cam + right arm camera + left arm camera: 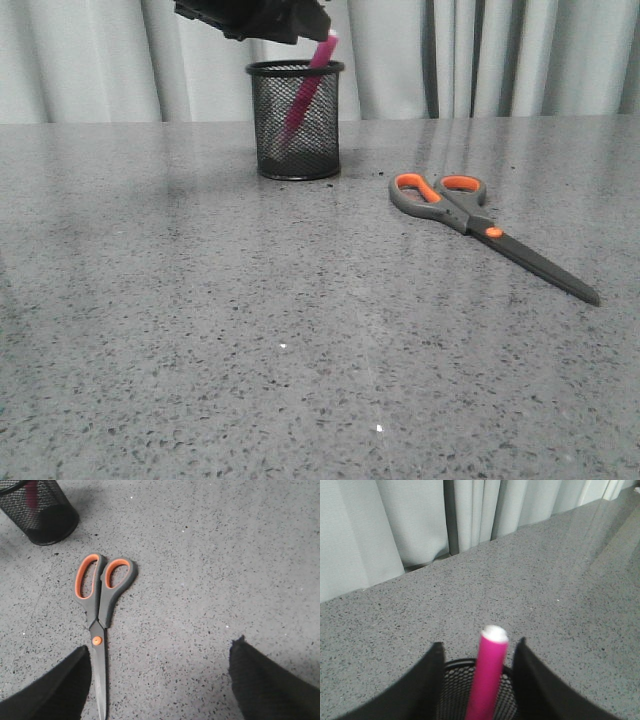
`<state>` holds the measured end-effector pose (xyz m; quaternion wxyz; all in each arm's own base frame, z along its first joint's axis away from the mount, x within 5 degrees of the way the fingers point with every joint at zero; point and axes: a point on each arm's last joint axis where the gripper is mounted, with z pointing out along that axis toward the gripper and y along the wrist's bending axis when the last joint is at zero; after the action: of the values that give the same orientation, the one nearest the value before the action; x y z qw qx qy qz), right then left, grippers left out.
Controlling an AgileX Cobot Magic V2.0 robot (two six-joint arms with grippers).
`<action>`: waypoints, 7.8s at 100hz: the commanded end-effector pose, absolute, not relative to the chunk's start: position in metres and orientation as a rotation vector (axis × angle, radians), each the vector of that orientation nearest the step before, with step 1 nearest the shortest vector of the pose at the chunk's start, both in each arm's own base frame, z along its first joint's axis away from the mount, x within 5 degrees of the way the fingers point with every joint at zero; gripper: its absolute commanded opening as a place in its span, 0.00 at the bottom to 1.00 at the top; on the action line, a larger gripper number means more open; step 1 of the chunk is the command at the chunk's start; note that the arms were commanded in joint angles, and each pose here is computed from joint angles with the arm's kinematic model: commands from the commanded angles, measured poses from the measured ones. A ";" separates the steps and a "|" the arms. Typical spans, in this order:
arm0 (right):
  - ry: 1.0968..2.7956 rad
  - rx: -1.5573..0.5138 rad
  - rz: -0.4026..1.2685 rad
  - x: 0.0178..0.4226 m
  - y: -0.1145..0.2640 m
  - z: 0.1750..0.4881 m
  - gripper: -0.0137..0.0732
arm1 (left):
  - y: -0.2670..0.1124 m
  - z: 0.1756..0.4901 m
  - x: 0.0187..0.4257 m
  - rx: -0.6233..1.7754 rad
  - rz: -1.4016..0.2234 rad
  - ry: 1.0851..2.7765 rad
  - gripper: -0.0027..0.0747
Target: Put pen and scissors into bin
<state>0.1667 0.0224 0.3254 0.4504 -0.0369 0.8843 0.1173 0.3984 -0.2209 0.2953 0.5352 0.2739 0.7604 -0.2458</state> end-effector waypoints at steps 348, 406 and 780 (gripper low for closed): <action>1.618 -0.385 0.291 0.243 0.111 0.376 0.07 | -0.019 0.365 0.174 0.244 -0.166 1.679 0.01; 1.186 -0.296 0.357 0.342 0.189 0.376 0.07 | -0.019 0.365 0.174 0.247 -0.169 1.680 0.01; 1.289 -0.327 0.231 0.058 0.024 0.270 0.09 | -0.022 0.264 0.046 0.159 -0.188 1.366 0.01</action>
<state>0.0599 0.0250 0.2553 0.7500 -0.1642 0.6316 0.1074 0.0473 -0.0212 0.2552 0.7630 0.0786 0.6374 -0.0733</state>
